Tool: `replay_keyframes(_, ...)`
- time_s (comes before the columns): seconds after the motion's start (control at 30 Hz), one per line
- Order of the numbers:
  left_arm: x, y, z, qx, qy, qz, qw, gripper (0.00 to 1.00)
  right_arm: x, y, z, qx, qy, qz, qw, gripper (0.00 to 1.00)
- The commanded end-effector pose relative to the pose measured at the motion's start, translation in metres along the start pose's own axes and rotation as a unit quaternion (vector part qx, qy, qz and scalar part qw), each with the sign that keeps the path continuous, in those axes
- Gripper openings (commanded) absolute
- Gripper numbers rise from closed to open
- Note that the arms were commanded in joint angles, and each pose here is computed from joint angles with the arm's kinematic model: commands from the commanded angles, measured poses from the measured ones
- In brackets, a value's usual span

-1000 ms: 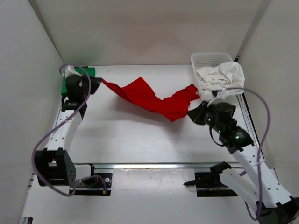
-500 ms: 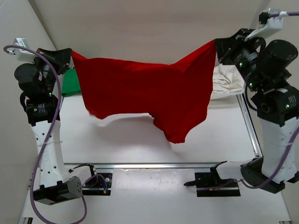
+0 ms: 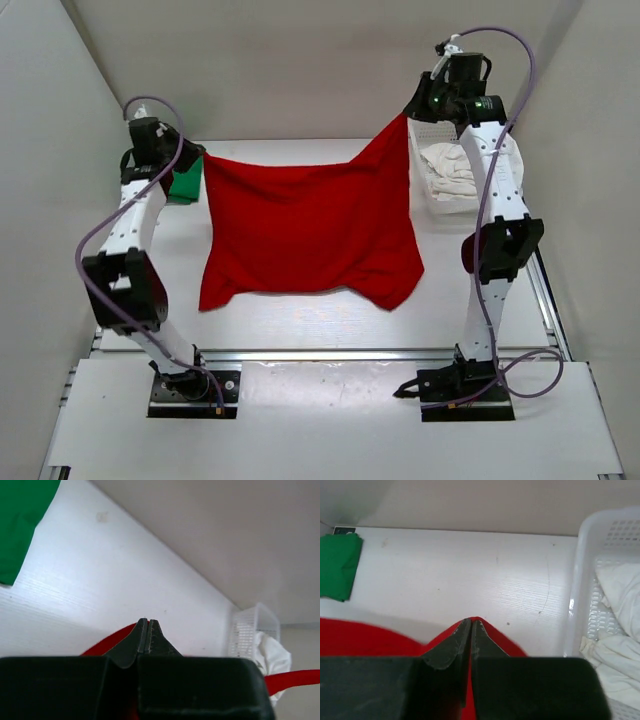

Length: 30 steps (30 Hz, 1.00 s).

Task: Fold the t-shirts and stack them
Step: Flatten out the tshirt

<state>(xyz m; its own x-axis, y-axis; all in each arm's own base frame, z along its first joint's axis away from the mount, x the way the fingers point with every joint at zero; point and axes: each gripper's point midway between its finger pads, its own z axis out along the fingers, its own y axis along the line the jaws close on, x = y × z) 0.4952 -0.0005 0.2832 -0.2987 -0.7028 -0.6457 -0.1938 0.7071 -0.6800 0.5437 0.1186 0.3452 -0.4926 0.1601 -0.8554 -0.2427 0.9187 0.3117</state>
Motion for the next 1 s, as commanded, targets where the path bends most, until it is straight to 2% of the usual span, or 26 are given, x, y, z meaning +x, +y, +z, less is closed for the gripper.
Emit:
replay_keyframes(0.0, -0.051, -0.060, -0.013, 0.060, -0.069, 0.011, 0.996, 0.00, -0.122, 0.035, -0.082, -0.055, -0.194, -0.024, 0.979, 0.00)
replay_keyframes(0.03, -0.057, -0.070, -0.015, 0.070, -0.077, 0.010, 0.995, 0.00, -0.141, 0.041, -0.093, -0.067, -0.232, -0.031, 0.970, 0.00)
replay_keyframes(0.13, -0.125, -0.124, -0.050, 0.121, -0.151, 0.010, 0.981, 0.00, -0.192, 0.056, -0.148, -0.094, -0.337, -0.030, 0.936, 0.00)
replay_keyframes(0.2, -0.152, -0.138, -0.072, 0.123, -0.200, 0.020, 0.972, 0.00, -0.218, 0.056, -0.191, -0.098, -0.389, -0.030, 0.916, 0.00)
replay_keyframes(0.23, -0.170, -0.149, -0.087, 0.134, -0.226, 0.026, 0.964, 0.00, -0.225, 0.061, -0.204, -0.113, -0.404, -0.030, 0.907, 0.00)
replay_keyframes(0.33, -0.200, -0.157, -0.108, 0.153, -0.253, 0.014, 0.955, 0.00, -0.240, 0.058, -0.250, -0.101, -0.444, -0.042, 0.889, 0.00)
replay_keyframes(0.47, -0.214, -0.142, -0.116, 0.138, -0.271, 0.010, 0.953, 0.00, -0.228, 0.049, -0.253, -0.081, -0.424, -0.048, 0.901, 0.00)
replay_keyframes(0.57, -0.193, -0.112, -0.102, 0.114, -0.250, 0.003, 0.962, 0.00, -0.192, 0.025, -0.219, -0.049, -0.359, -0.037, 0.931, 0.00)
replay_keyframes(0.7, -0.171, -0.101, -0.115, 0.104, -0.249, 0.013, 0.963, 0.00, -0.125, 0.011, -0.194, 0.000, -0.285, -0.027, 0.958, 0.00)
replay_keyframes(0.77, -0.142, -0.071, -0.111, 0.068, -0.242, 0.026, 0.967, 0.00, -0.053, -0.008, -0.173, 0.031, -0.226, -0.014, 0.974, 0.00)
replay_keyframes(0.8, -0.136, -0.076, -0.128, 0.072, -0.254, 0.032, 0.964, 0.00, -0.041, -0.013, -0.172, 0.051, -0.229, -0.013, 0.972, 0.00)
replay_keyframes(0.83, -0.107, -0.054, -0.115, 0.051, -0.235, 0.041, 0.970, 0.00, -0.001, -0.031, -0.167, 0.079, -0.207, -0.008, 0.975, 0.00)
replay_keyframes(0.9, -0.060, -0.006, -0.125, 0.000, -0.230, 0.047, 0.972, 0.00, 0.081, -0.041, -0.153, 0.084, -0.145, 0.015, 0.986, 0.00)
replay_keyframes(0.93, -0.044, 0.002, -0.128, -0.006, -0.227, 0.051, 0.973, 0.00, 0.101, -0.044, -0.150, 0.079, -0.127, 0.021, 0.989, 0.01)
replay_keyframes(0.97, -0.013, 0.028, -0.131, -0.030, -0.213, 0.053, 0.975, 0.00, 0.139, -0.050, -0.148, 0.082, -0.096, 0.030, 0.992, 0.00)
